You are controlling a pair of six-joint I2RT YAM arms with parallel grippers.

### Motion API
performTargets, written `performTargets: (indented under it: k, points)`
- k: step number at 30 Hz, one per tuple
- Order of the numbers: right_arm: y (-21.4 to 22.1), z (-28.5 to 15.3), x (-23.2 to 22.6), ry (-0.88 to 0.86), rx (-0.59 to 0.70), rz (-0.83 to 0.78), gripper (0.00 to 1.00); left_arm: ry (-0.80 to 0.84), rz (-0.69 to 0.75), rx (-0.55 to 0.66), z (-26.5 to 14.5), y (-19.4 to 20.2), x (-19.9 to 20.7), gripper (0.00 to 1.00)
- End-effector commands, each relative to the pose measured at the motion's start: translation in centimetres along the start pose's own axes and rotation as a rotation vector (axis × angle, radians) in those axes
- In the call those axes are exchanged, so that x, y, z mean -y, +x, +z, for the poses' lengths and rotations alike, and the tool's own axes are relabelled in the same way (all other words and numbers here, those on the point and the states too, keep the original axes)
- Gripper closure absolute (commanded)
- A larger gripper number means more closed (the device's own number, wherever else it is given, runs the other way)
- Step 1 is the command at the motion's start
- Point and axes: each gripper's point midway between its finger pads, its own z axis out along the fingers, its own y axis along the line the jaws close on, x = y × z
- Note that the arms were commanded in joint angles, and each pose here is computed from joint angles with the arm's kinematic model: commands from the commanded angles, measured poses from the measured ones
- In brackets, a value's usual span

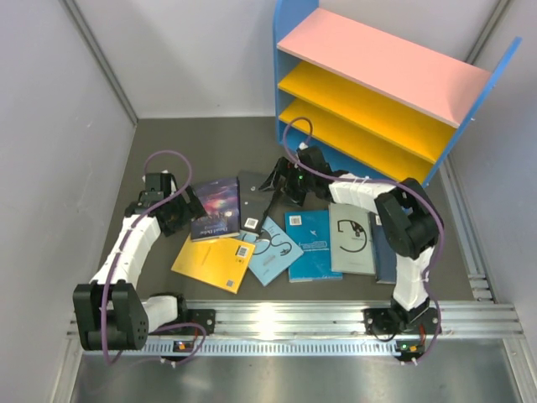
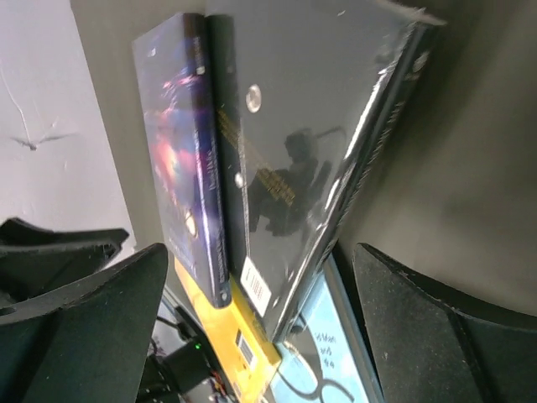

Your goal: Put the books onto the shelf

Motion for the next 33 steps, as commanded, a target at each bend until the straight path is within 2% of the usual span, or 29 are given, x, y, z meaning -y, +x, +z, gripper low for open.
performTargets:
  k: [1,8,13,18,21,22,24,25,26,27,33]
  points:
    - [-1.6,1.0,-1.4,-0.069,0.034,0.065,0.10,0.020,0.017,0.010,-0.3,-0.4,0.4,0.08]
    - [-0.6,2.6,1.8,0.002,0.023,0.127,0.11,0.023,0.024,0.019,-0.5,-0.4,0.4,0.09]
    - [0.1,4.8,1.3,-0.068,0.014,0.148,0.12,0.031,0.026,0.020,-0.6,-0.4,0.5,0.09]
    - [1.7,7.2,1.0,-0.141,-0.010,0.180,0.18,0.038,0.028,0.019,-0.8,-0.3,0.6,0.09]
    - [2.1,7.7,0.9,-0.178,-0.019,0.193,0.40,0.040,0.030,0.018,-0.8,-0.2,0.6,0.09]
    - [2.2,7.6,0.8,-0.184,-0.022,0.193,0.57,0.039,0.029,0.017,-0.8,-0.2,0.6,0.09]
    - [2.0,7.4,0.5,-0.190,-0.021,0.169,0.74,0.043,0.028,0.018,-0.8,-0.2,0.7,0.09]
    - [1.6,7.0,-0.2,-0.199,-0.015,0.153,0.88,0.042,0.028,0.019,-0.8,-0.3,0.6,0.09]
    - [1.5,6.7,-0.6,-0.203,-0.014,0.137,0.94,0.045,0.027,0.017,-0.8,-0.3,0.7,0.09]
    - [1.5,6.4,-0.6,-0.187,-0.017,0.114,0.99,0.047,0.025,0.018,-0.8,-0.3,0.8,0.09]
    - [-0.7,1.4,-4.1,-0.177,0.050,-0.031,1.00,0.088,0.026,0.061,-2.0,-1.4,1.8,0.09]
